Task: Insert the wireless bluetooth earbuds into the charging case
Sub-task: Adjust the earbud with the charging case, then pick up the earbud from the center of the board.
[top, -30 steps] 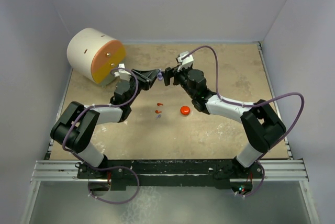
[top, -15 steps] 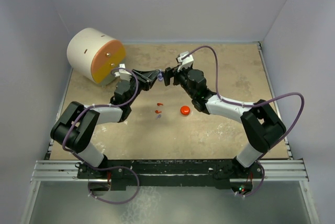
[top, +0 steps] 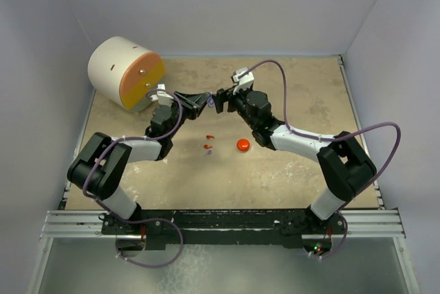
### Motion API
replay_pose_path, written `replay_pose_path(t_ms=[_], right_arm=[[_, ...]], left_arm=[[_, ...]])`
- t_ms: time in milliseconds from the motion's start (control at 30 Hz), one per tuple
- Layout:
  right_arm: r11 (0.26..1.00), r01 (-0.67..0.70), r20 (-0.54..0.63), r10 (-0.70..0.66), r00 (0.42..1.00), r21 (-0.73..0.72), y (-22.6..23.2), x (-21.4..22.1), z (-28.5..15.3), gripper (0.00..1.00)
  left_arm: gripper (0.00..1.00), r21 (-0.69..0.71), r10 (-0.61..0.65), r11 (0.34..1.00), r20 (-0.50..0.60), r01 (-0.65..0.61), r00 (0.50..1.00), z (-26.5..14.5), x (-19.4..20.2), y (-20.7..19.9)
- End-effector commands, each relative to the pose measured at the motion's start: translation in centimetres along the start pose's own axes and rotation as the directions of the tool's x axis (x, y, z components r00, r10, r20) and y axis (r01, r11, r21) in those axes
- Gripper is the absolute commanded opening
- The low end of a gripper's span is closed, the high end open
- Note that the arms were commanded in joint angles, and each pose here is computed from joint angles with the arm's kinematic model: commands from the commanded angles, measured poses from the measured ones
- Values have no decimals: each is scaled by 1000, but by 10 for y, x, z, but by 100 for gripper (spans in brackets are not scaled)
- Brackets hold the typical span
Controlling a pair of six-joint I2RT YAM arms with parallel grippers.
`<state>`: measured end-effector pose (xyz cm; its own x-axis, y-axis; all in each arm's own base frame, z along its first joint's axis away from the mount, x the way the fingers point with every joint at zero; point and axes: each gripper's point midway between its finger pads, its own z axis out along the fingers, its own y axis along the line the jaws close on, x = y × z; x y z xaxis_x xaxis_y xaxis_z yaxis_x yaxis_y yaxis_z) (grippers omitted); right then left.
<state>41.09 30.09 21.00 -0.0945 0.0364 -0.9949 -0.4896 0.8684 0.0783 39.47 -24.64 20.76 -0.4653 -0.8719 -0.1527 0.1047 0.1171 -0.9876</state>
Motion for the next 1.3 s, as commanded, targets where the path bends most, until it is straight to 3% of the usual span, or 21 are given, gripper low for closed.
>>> replay_pose_path(t_ms=[0,367,600,800,900,1033,1267], right_arm=[[998,-12,91,17,996,-57,15,-38,-7,87],[999,-28,99,30,995,-22,9,-42,-10,87],[998,-64,69,64,996,2,5,-45,-21,87],[999,-36,-94,33,995,-34,20,-2,-31,86],[998,-31,-228,19,974,-52,41,37,-42,85],[995,-84,-349,60,935,-56,65,75,-60,83],[978,-204,-456,157,876,-54,98,111,-95,81]], left_arm=[[0,75,33,997,-1,-33,999,6,-2,-22],[0,73,36,997,10,-36,999,6,-7,-22],[0,45,36,998,73,-39,997,-5,-38,-11],[0,23,45,999,139,-49,989,-22,-72,-4],[0,10,61,998,152,-63,986,-29,-78,-4],[0,4,77,997,158,-78,985,-36,-79,-9],[0,-4,89,996,154,-89,984,-50,-76,-13]])
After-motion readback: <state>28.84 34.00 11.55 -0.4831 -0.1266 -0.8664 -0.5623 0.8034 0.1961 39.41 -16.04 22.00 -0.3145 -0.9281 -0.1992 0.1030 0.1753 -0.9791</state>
